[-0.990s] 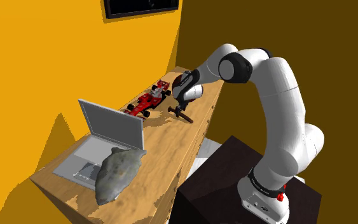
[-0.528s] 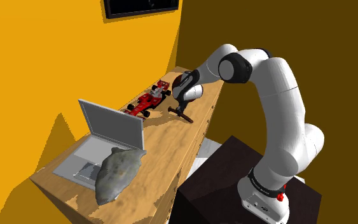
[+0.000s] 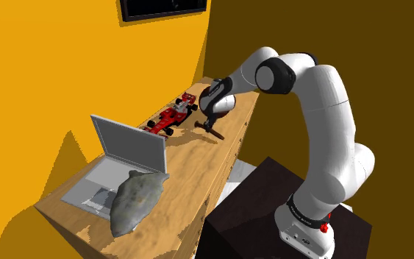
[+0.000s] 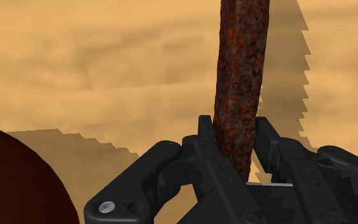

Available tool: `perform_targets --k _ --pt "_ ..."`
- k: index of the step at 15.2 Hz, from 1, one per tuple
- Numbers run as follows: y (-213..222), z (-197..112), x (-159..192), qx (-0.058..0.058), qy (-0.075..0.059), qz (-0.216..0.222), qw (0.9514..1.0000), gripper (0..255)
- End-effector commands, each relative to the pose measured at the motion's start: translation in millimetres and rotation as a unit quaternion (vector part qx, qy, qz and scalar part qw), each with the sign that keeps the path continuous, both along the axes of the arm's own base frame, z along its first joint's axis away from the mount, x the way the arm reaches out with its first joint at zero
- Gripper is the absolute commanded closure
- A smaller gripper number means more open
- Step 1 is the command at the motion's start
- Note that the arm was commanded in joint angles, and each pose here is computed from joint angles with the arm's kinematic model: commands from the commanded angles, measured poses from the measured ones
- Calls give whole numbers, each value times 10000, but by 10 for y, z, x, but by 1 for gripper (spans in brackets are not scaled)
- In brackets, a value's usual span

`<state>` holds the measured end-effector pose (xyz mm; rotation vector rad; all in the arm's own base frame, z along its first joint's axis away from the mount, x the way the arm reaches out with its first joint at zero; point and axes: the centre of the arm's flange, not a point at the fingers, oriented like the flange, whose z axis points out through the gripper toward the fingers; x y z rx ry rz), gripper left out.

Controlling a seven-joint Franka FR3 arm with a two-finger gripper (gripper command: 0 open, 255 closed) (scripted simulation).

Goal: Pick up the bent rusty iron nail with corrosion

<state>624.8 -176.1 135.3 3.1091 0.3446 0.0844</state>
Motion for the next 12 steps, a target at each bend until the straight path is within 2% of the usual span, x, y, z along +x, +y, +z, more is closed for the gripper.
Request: perform_targets --k 1,10,12 --pt "-5 111 1 0 1 0 10000 255" --pt "-5 586 1 0 1 0 10000 255" --pt "-5 594 1 0 1 0 10000 255"
